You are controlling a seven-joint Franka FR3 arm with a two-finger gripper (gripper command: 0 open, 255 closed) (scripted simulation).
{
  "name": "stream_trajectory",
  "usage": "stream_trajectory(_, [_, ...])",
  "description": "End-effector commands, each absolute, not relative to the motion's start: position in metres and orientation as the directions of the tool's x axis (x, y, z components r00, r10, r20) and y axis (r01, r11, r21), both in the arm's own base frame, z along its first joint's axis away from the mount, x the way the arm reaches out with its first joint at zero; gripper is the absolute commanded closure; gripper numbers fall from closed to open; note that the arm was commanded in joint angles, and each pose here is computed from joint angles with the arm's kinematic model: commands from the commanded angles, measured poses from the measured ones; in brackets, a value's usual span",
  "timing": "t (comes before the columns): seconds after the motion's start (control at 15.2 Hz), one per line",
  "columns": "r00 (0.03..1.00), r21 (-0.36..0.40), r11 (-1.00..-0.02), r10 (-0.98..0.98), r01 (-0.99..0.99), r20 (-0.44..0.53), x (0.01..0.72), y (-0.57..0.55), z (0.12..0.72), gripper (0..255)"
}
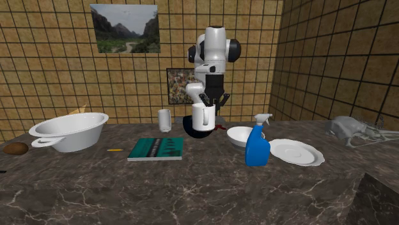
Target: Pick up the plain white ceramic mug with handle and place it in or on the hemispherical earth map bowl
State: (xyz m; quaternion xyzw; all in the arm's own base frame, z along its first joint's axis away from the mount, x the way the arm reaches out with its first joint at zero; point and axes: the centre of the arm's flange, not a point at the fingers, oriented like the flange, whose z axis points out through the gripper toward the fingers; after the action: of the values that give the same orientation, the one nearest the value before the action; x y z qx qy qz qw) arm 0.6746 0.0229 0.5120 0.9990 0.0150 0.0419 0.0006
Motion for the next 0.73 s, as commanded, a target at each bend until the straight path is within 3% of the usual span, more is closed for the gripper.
stream_trajectory(0.0, [0.996, 0.002, -1.000, 0.030, 0.030, 0.084, 0.675, 0.023, 0.523, 255])
stream_trajectory(0.66, [0.996, 0.002, -1.000, 0.030, 0.030, 0.084, 0.649, 0.019, 0.567, 255])
